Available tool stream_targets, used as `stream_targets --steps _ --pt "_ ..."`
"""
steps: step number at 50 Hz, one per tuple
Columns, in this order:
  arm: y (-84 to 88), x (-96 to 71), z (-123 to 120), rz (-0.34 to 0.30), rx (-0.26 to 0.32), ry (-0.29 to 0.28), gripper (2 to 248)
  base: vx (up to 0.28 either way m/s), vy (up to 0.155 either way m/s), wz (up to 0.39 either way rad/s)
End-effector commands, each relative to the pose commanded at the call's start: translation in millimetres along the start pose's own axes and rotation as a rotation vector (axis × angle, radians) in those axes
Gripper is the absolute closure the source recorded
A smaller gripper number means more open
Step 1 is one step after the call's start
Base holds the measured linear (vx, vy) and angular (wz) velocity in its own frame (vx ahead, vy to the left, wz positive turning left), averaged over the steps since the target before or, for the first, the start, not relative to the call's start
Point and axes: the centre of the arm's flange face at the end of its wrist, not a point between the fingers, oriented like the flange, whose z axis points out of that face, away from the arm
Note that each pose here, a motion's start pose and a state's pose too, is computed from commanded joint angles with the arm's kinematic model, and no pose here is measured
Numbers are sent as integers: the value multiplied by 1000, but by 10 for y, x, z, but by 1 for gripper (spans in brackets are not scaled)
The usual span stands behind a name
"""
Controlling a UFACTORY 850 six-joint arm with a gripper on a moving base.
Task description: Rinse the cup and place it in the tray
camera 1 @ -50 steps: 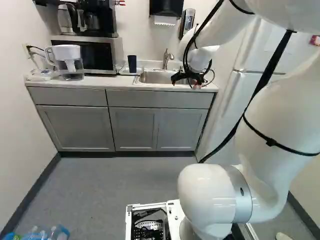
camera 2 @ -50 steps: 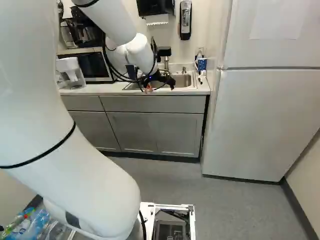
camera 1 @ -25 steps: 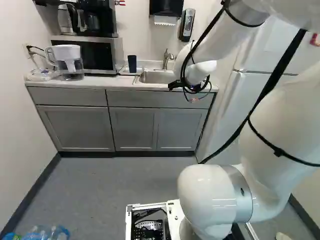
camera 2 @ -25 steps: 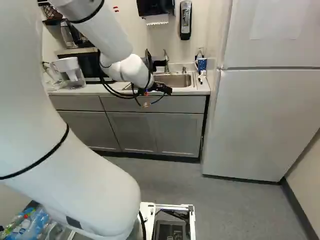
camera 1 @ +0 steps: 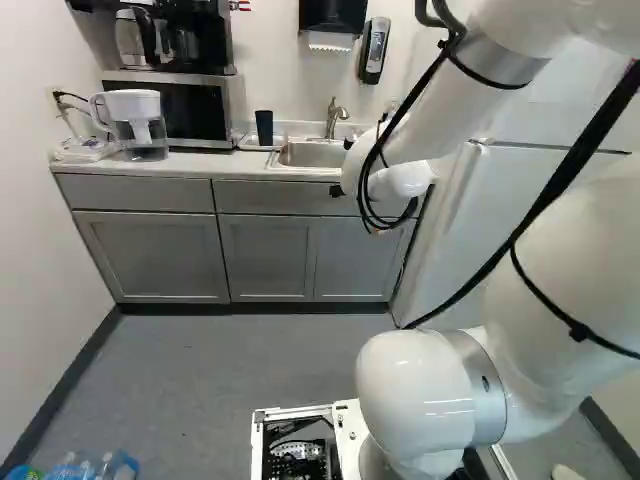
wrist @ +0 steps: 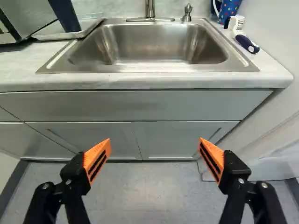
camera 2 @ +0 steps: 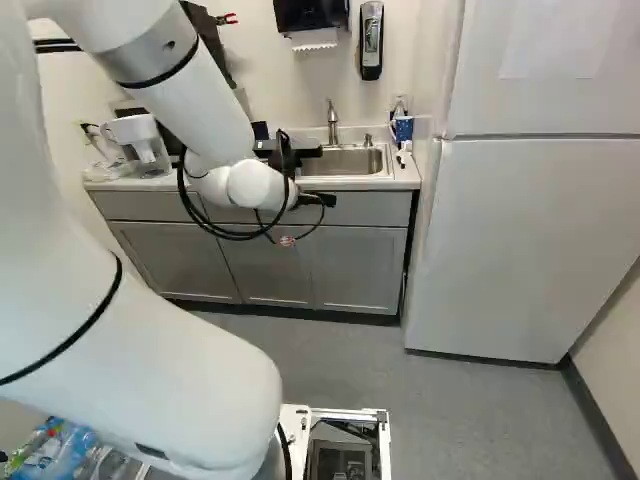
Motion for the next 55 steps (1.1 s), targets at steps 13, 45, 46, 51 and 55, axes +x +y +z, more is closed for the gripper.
stream_targets --steps 13,45,46,51,55 --pt "-60 -328 -122 -8 15 55 3 0 0 0" --pt "-143 -907 -389 -18 46 153 3 0 0 0" --pt "-145 -920 -396 -19 47 155 3 0 0 0" --pt "-152 -981 -428 -20 50 165 3 0 0 0" --pt "-156 -1025 -452 -20 53 173 3 0 0 0"
